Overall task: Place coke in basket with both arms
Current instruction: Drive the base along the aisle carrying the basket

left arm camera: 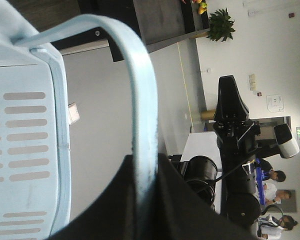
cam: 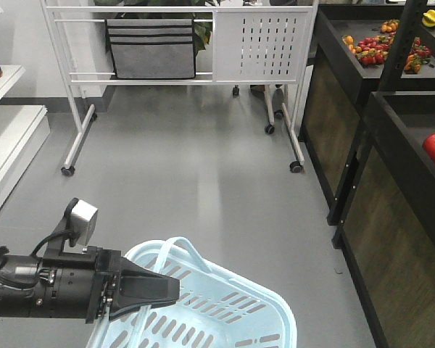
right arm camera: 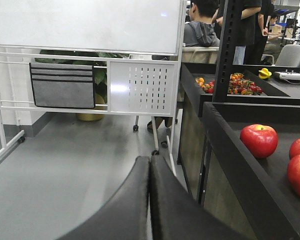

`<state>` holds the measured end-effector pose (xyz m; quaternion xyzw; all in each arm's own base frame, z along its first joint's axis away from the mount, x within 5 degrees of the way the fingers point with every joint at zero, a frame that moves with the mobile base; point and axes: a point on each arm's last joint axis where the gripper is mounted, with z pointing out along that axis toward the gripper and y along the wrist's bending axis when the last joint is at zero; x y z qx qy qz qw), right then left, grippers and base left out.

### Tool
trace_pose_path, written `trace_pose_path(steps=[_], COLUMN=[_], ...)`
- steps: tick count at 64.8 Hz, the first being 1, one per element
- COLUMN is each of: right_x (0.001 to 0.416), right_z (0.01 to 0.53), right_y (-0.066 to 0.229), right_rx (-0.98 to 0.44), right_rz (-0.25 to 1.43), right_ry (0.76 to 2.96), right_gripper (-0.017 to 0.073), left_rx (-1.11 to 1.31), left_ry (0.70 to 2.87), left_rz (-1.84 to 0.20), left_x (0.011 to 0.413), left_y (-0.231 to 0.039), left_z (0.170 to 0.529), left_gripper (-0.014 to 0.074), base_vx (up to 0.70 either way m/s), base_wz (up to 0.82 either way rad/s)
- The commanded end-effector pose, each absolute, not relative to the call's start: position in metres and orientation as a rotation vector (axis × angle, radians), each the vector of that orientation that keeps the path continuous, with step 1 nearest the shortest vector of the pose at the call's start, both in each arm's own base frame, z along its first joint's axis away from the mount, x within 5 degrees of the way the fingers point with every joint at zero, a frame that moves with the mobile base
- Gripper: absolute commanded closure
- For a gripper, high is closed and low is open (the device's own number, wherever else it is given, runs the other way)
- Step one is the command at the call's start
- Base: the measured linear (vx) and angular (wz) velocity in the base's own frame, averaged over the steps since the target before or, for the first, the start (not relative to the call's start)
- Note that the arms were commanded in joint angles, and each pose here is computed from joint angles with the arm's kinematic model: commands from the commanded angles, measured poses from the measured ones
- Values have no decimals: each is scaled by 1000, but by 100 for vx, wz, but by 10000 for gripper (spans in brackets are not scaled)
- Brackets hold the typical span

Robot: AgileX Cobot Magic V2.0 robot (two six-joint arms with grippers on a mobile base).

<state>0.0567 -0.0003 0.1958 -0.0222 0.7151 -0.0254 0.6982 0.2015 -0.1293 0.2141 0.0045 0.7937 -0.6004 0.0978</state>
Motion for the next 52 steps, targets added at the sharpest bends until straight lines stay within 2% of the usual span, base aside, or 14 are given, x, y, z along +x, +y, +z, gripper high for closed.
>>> trace_pose_path(steps=[1, 52], right_x=[56, 56], right_z=[201, 201], right_y=[-1, -1], right_rx=[-51, -51], right_rz=[-68, -68], right_ry=[1513, 1513], right_gripper=[569, 569], left_rx=[9, 9], left_ry=[2173, 2173], left_rz=[-1918, -1918], left_x=[203, 203], left_y=[-133, -133], left_z=[239, 239], left_gripper=[600, 600], base_vx=[12, 16], base_wz=[-4, 1])
